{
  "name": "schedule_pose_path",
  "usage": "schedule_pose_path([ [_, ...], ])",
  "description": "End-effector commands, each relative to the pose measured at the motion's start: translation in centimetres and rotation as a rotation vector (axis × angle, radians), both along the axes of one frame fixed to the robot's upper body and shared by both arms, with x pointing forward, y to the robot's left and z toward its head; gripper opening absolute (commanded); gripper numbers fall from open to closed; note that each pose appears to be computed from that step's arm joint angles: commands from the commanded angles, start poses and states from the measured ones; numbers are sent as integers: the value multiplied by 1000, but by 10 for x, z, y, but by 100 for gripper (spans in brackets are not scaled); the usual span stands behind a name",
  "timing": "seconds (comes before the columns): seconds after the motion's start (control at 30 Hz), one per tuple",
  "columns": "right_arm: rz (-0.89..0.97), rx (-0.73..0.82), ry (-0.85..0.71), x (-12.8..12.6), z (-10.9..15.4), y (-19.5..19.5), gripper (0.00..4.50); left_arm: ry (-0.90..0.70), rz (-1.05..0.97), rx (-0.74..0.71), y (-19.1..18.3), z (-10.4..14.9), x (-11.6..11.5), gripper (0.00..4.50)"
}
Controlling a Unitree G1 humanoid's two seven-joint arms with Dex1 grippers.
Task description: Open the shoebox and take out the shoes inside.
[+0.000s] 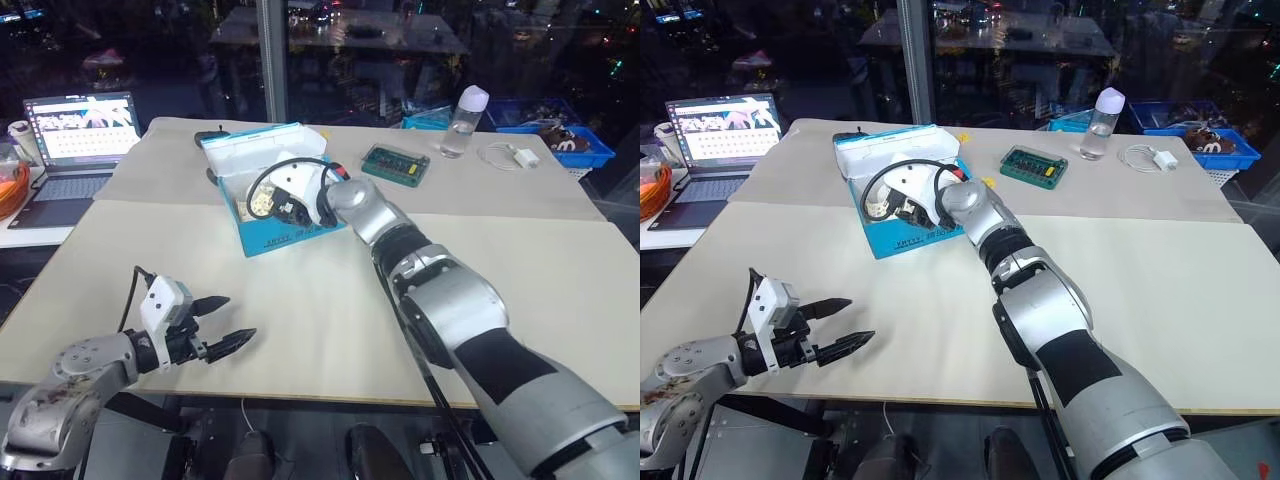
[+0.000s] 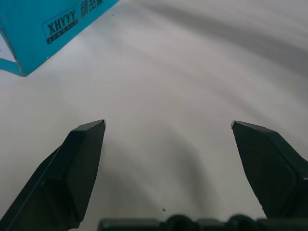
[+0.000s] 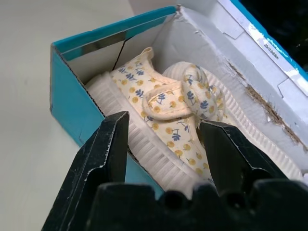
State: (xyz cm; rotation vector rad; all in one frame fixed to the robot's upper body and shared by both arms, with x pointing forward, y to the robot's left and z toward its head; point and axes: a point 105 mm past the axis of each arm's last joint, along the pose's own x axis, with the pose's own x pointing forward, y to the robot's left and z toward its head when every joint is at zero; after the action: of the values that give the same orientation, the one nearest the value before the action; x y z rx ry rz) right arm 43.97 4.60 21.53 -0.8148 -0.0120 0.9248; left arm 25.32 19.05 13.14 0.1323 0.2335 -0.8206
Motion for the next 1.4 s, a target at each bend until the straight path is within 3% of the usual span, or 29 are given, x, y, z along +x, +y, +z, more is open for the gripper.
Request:
schedule_pose_path([
  [0.03,16,-86,14,-2,-19,-1,284,-46,-7,-9,-3,12,-3,450],
  [0.23,59,69,-41,-1,41,-6,284,-41,-8,-12,-3,11,-1,450],
  [0.5,119,11,-41,-7,45,-2,284,-48,-26,-13,-6,12,6,450],
  [0.73,203,-92,26,-18,17,6,284,-58,-16,-10,-4,13,7,450],
  [1.1,146,-222,26,-13,-30,-2,284,-56,-1,-9,-4,12,1,450],
  [1.2,132,-235,16,-11,-34,-5,216,-57,4,-9,-5,12,1,450],
  [1.4,137,-264,8,-12,-39,-5,13,-60,7,-11,-5,13,2,450],
])
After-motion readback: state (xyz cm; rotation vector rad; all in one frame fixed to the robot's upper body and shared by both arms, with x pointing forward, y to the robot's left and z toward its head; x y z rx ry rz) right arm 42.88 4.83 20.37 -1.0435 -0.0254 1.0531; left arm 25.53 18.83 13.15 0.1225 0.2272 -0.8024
